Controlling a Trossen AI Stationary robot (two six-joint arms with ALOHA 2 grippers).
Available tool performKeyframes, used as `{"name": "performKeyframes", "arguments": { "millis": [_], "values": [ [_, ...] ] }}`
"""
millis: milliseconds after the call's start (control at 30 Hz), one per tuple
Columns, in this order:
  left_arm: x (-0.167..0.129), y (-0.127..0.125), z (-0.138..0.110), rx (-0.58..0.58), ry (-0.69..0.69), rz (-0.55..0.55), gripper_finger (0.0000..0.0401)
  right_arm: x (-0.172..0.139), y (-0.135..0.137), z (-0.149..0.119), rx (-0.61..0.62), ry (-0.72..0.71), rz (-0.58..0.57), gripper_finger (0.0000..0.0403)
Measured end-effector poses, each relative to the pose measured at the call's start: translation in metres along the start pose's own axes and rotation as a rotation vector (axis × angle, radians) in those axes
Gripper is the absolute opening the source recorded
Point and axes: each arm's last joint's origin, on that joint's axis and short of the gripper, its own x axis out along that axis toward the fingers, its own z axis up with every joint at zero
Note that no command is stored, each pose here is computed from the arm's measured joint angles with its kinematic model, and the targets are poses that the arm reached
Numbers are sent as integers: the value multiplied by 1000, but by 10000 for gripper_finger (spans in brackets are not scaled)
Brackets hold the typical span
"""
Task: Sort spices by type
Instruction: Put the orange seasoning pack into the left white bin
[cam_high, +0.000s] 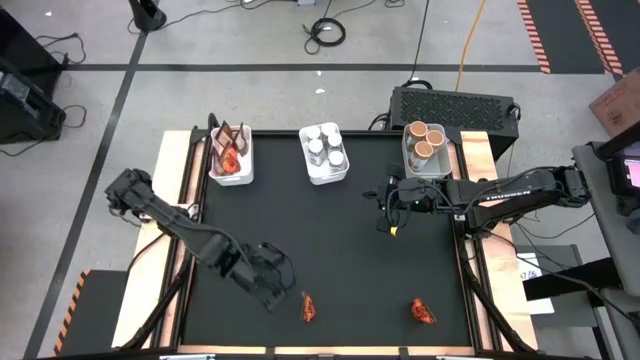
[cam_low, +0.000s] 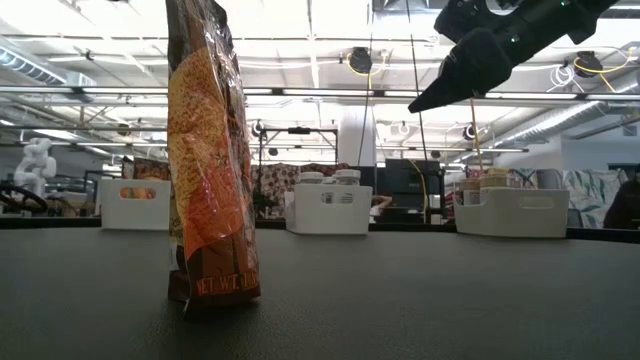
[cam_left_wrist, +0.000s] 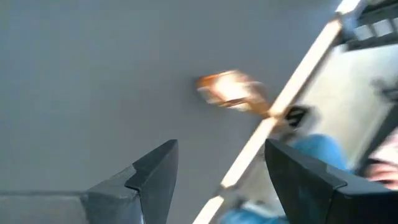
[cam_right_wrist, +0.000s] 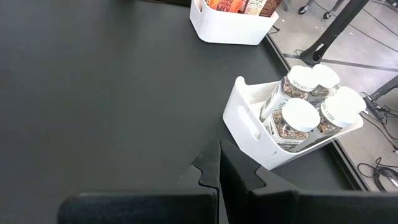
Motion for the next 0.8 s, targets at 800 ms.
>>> {"name": "performKeyframes", "arguments": {
  "millis": [800],
  "values": [
    [82,-24,11,-69,-33,-58,242,0,0,0,0,0,0,0]
  ]
}}
